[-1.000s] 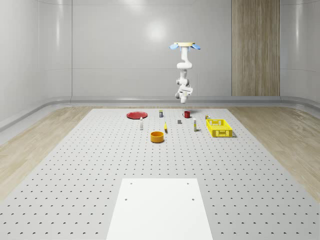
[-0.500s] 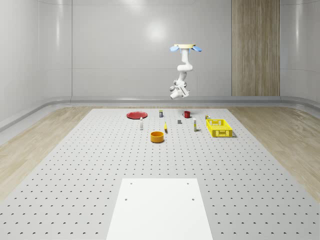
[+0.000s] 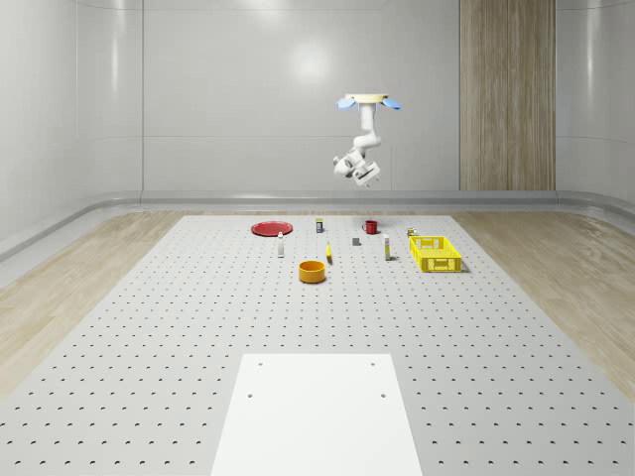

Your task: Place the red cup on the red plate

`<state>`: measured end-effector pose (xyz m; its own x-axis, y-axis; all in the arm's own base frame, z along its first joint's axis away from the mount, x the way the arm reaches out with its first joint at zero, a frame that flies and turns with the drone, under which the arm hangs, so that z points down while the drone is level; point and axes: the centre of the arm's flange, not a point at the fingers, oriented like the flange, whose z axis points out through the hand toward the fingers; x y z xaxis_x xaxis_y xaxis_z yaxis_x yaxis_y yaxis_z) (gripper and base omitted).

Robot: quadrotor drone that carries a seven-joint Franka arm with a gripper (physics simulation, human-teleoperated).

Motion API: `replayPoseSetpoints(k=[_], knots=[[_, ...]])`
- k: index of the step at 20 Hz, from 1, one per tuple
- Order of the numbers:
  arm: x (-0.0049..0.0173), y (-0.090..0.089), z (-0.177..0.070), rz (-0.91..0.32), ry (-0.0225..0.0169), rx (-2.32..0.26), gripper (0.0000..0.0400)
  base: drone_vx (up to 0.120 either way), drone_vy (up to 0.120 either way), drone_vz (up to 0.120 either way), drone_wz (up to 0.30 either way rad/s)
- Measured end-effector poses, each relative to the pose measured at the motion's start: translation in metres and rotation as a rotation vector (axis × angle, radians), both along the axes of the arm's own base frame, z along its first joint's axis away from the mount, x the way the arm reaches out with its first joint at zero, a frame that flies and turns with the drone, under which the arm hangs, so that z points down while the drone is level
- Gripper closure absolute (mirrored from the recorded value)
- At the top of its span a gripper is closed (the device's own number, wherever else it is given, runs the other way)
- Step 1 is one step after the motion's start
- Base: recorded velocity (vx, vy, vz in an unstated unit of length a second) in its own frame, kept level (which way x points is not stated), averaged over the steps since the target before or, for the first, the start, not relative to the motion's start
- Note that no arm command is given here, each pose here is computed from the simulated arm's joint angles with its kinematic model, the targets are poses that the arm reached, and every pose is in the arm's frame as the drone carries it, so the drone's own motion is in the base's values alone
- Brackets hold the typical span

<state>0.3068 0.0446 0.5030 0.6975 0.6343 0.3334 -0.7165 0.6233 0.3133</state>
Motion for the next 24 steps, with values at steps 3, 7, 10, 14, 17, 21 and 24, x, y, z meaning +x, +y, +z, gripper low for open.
replayPoseSetpoints(k=[3,7,10,14,17,21,24], knots=[[0.0001,-0.018,-0.007,-0.006,0.0028,-0.195,0.0000,0.000,0.000,-0.120,0.000],[0.0001,-0.031,-0.011,-0.010,0.0061,-0.338,0.0000,0.000,0.000,-0.120,0.000],[0.0001,-0.037,-0.012,-0.011,0.0079,-0.395,0.0000,0.000,0.000,-0.120,0.000],[0.0000,-0.041,-0.012,-0.012,0.0093,-0.435,0.0000,0.000,0.000,-0.120,0.000],[0.0000,-0.043,-0.012,-0.012,0.0099,-0.451,0.0000,0.000,0.080,-0.120,0.000],[0.0000,-0.044,-0.012,-0.013,0.0103,-0.463,0.0000,0.000,0.080,-0.120,0.000],[0.0000,-0.044,-0.012,-0.013,0.0105,-0.467,0.0000,0.000,0.000,-0.120,0.000]])
